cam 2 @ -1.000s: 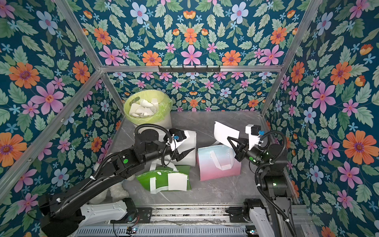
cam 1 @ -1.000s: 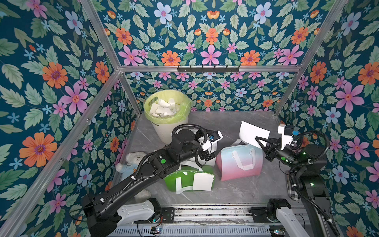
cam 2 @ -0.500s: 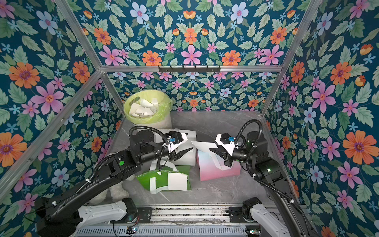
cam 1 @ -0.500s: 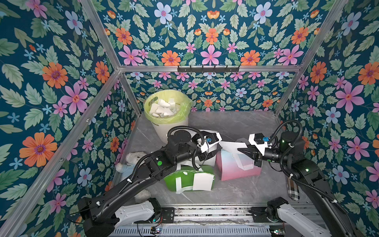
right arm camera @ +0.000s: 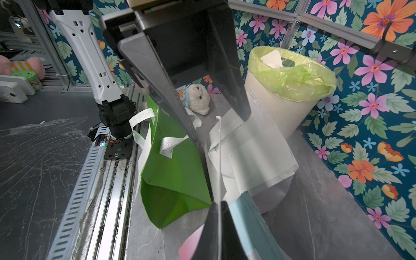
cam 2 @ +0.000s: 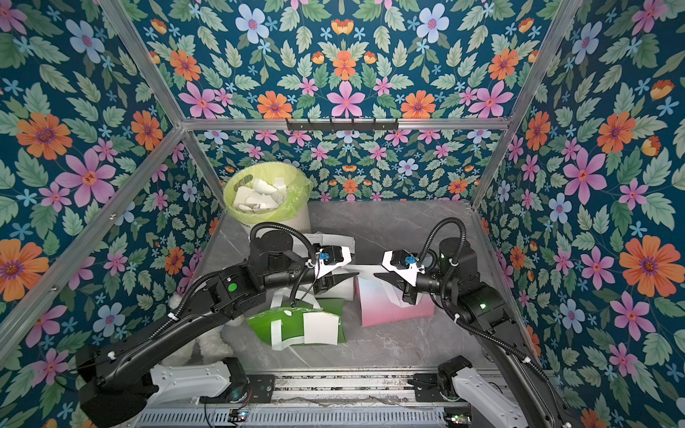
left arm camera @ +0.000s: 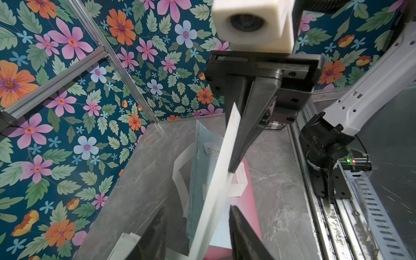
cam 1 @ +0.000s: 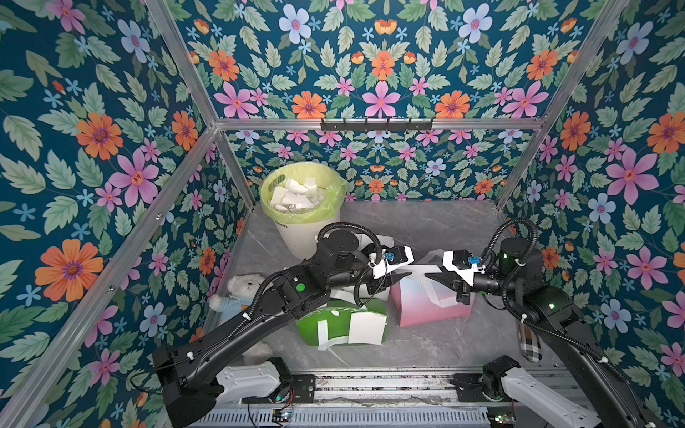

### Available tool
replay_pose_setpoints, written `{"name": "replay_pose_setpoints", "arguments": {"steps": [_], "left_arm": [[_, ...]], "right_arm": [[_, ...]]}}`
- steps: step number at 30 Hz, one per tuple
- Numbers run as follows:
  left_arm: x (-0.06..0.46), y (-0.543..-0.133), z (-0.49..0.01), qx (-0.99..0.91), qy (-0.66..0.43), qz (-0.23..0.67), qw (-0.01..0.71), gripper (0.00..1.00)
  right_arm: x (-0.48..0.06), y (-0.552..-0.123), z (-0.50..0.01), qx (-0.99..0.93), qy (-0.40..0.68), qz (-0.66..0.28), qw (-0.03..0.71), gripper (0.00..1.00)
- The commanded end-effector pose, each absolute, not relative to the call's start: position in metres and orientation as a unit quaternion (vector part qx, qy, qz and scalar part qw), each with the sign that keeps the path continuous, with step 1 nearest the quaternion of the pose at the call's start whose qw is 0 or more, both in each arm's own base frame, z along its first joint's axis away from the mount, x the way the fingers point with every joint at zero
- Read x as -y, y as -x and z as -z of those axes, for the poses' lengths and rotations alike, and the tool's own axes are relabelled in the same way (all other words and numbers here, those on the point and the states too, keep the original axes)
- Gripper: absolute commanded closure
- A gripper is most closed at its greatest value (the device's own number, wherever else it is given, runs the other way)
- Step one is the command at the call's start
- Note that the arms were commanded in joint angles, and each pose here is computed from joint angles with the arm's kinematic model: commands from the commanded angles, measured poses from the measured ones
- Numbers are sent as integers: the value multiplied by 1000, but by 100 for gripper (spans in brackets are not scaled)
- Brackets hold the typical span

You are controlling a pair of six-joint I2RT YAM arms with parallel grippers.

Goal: Shred takeout receipts and throw away
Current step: Shred the takeout receipt.

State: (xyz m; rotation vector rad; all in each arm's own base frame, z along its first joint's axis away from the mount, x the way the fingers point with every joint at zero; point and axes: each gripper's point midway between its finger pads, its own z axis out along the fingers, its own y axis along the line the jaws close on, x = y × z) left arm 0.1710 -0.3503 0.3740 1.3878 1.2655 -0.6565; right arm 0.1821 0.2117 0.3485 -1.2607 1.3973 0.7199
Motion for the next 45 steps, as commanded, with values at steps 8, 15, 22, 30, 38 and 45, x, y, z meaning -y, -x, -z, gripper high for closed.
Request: {"name": "replay_pose_setpoints", "arguments": {"steps": [8,15,22,30,38,45], "left_arm": [[350,-168,-366,-532,-597,274,534,72],[352,-163,-360,-531,-606,283,520,74],[355,-161,-359,-528,-611,285,516,92],[353,-163,-362,-527,-602,280,530,100],[351,-146,-375,-487,-592,324,555,100],[350,-137,-385,-460,-593,345,564,100]], "right_arm": [[-215,-174,-353,-558,551,-300,544,100],[-216,-174,-355,-553,550,-297,551,100],[-216,-176,-356,-557,545,-296,551,100],[-205,-184,-369,-575,477,-291,597,31],[-208,-143,-404,-488,443,-406,633,9],[-200,-173,-435,-571,353,-411,617,1]]}}
